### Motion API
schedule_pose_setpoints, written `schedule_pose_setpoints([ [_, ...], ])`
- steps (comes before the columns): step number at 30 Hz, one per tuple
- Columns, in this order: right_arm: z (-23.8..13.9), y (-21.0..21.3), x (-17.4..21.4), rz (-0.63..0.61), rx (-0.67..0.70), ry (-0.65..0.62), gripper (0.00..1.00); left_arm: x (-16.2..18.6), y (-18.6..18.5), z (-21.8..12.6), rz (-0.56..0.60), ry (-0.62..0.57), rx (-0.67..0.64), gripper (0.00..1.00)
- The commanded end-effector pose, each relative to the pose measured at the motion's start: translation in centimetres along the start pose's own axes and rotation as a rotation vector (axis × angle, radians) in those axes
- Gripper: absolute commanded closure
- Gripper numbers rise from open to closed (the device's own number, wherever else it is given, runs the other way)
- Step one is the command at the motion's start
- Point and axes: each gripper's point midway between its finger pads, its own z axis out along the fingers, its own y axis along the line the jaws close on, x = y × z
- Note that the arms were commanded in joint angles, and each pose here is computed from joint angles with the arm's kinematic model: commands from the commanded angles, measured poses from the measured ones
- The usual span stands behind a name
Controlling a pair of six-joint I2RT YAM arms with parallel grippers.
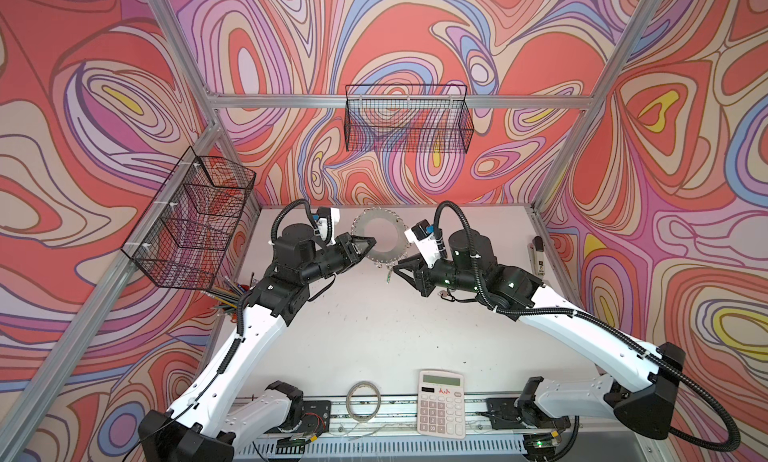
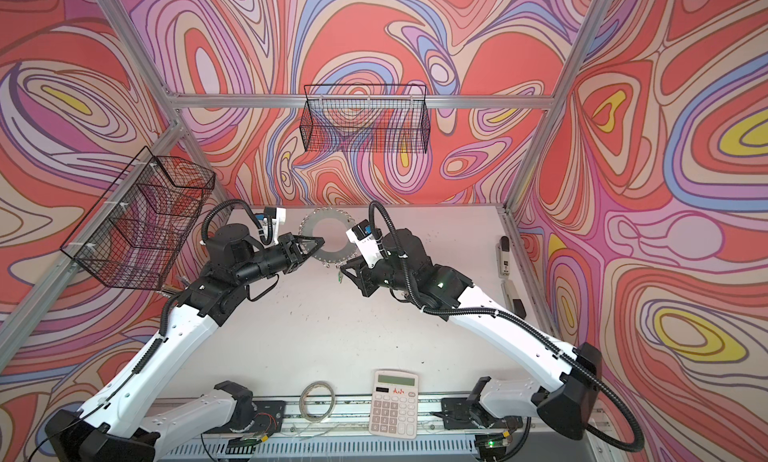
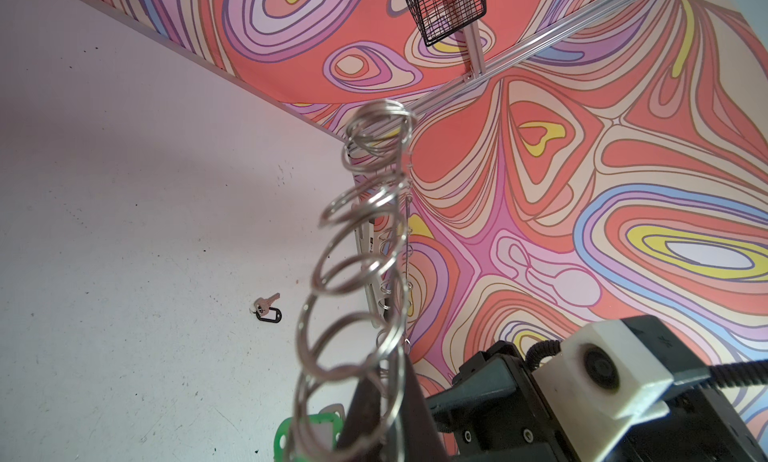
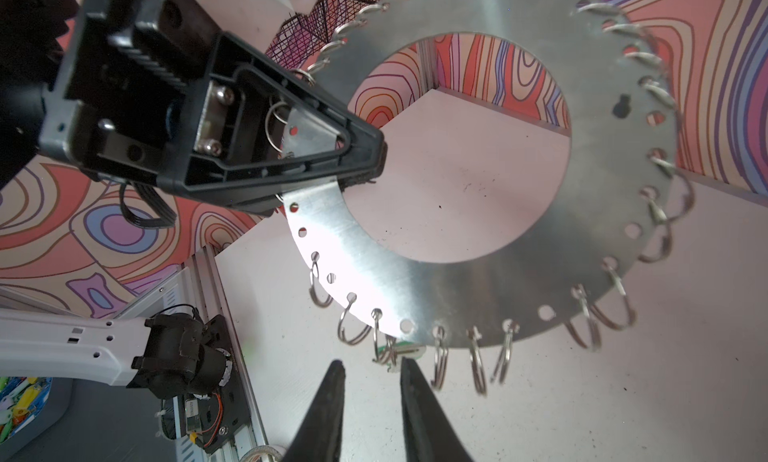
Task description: Put the keys on the keyring
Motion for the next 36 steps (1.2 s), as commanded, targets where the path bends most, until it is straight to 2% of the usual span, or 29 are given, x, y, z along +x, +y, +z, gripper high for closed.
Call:
schedule_pose_setpoints([
  [1,0.4,-0.4,0.2,-0.018,0.012,-0.009,0.74,-0.9,-2.4,-0.7,0.023,-0.028,0.053,1.0],
  [20,1.3,-1.0,0.3,-0.014,0.023,-0.043,0.7,-0.9,-2.0,-0.6,0.015,-0.032,0.045,1.0],
  [28,1.3,-0.7,-0.4,-0.005,0.005,-0.082,0.78,-0.8,-1.8,-0.4,0.008,-0.026,0.039,1.0],
  [36,1.3,-0.9,-0.6,-0.001,0.019,-0.102,0.81,-0.8,-1.8,-0.5,0.006,-0.026,0.042,1.0],
])
